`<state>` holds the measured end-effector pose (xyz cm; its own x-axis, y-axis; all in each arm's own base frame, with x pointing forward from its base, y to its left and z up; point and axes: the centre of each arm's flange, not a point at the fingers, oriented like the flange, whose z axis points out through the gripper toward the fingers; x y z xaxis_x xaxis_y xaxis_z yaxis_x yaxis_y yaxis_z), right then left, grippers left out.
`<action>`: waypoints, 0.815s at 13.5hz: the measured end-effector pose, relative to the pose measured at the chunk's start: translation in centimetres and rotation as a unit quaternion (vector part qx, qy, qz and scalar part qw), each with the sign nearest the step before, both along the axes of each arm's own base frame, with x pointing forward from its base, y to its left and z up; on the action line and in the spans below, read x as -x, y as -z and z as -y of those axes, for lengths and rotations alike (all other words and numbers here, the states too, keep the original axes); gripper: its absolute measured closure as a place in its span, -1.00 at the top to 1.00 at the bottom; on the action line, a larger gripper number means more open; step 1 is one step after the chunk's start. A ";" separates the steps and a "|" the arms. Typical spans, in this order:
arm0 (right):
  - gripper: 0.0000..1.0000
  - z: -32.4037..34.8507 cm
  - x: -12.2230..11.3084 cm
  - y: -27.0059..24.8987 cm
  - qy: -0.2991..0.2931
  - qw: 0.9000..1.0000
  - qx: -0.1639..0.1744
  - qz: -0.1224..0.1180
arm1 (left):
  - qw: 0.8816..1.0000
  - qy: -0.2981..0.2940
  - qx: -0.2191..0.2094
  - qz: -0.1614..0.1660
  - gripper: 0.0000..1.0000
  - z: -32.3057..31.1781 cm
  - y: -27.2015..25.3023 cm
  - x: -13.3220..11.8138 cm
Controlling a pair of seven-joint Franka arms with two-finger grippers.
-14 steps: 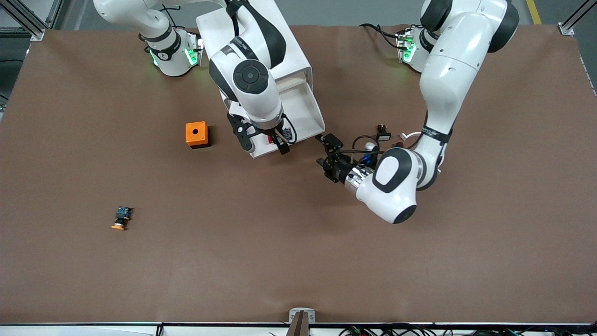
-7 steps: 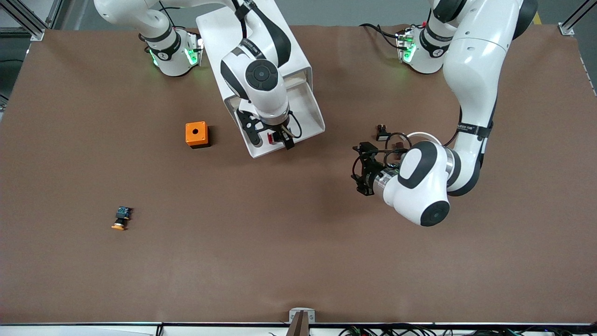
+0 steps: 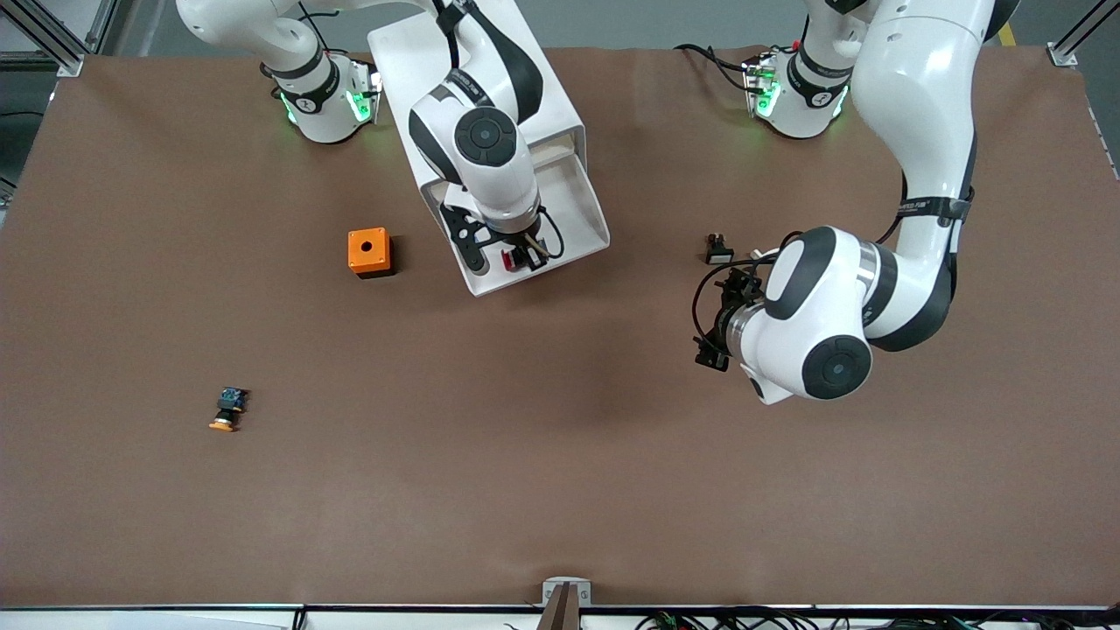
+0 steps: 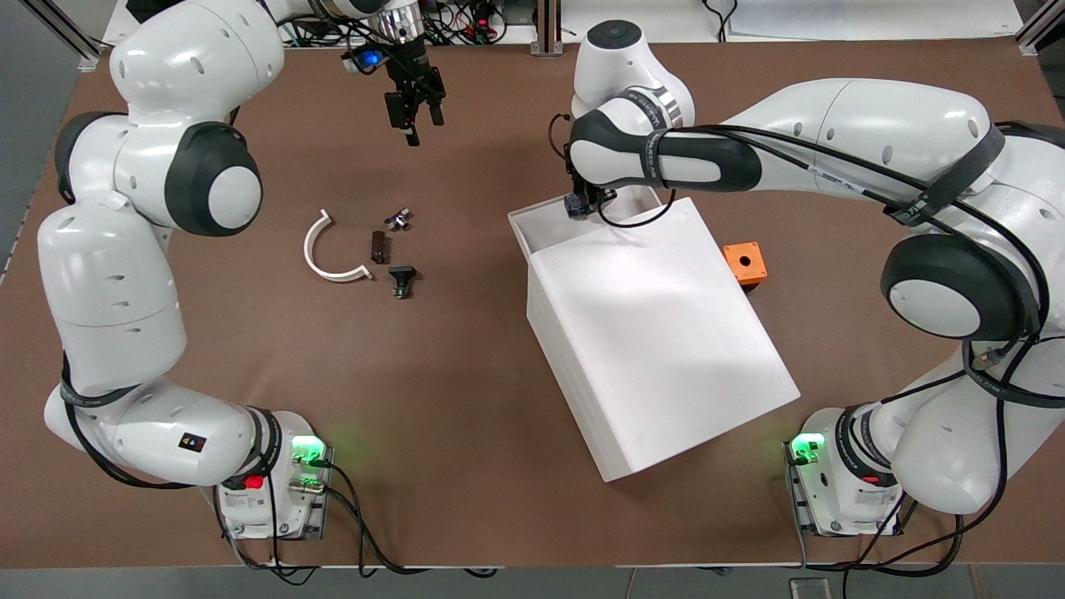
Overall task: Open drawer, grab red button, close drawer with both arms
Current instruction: 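Lift the red button out and carry it beside the yellow button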
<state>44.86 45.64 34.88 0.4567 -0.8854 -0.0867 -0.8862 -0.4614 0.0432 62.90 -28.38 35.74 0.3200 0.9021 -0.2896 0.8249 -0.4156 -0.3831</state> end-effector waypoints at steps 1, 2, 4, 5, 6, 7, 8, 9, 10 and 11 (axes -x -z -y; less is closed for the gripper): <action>-0.14 0.1 0.0 -0.2 -0.004 1.000 -0.001 0.001 | 0.999 0.029 0.016 0.008 0.99 0.0 -0.1 -0.1; -0.14 0.3 -0.2 -0.4 -0.004 1.000 -0.002 0.002 | 0.997 0.064 0.037 0.020 0.99 -0.1 -0.3 -0.3; -0.14 1.3 -1.6 -1.7 -0.011 1.000 -0.006 0.006 | 0.988 0.127 0.074 0.056 0.99 -0.5 -1.6 -1.0; -0.14 2.2 -2.8 -3.0 -0.019 1.000 -0.009 0.006 | 0.982 0.150 0.088 0.074 0.99 -0.6 -2.3 -1.2; -0.14 3.4 -4.1 -4.5 -0.036 0.999 -0.012 0.004 | 0.976 0.171 0.098 0.090 0.99 -0.6 -3.0 -1.4; -0.14 4.8 -5.3 -5.9 -0.059 0.998 -0.014 0.002 | 0.969 0.194 0.106 0.107 0.99 -0.3 -3.6 -1.5; -0.14 6.4 -6.6 -7.2 -0.082 0.996 -0.017 0.001 | 0.961 0.217 0.112 0.126 0.99 0.2 -4.3 -1.6; -0.14 8.2 -7.8 -8.1 -0.107 0.994 -0.020 0.001 | 0.953 0.246 0.111 0.140 0.99 0.6 -4.8 -1.6; -0.14 10.2 -9.2 -8.7 -0.135 0.991 -0.023 0.004 | 0.942 0.283 0.104 0.150 0.99 0.9 -5.0 -1.5; -0.14 12.3 -10.6 -9.0 -0.164 0.986 -0.027 0.008 | 0.930 0.318 0.095 0.159 0.99 1.5 -5.1 -1.3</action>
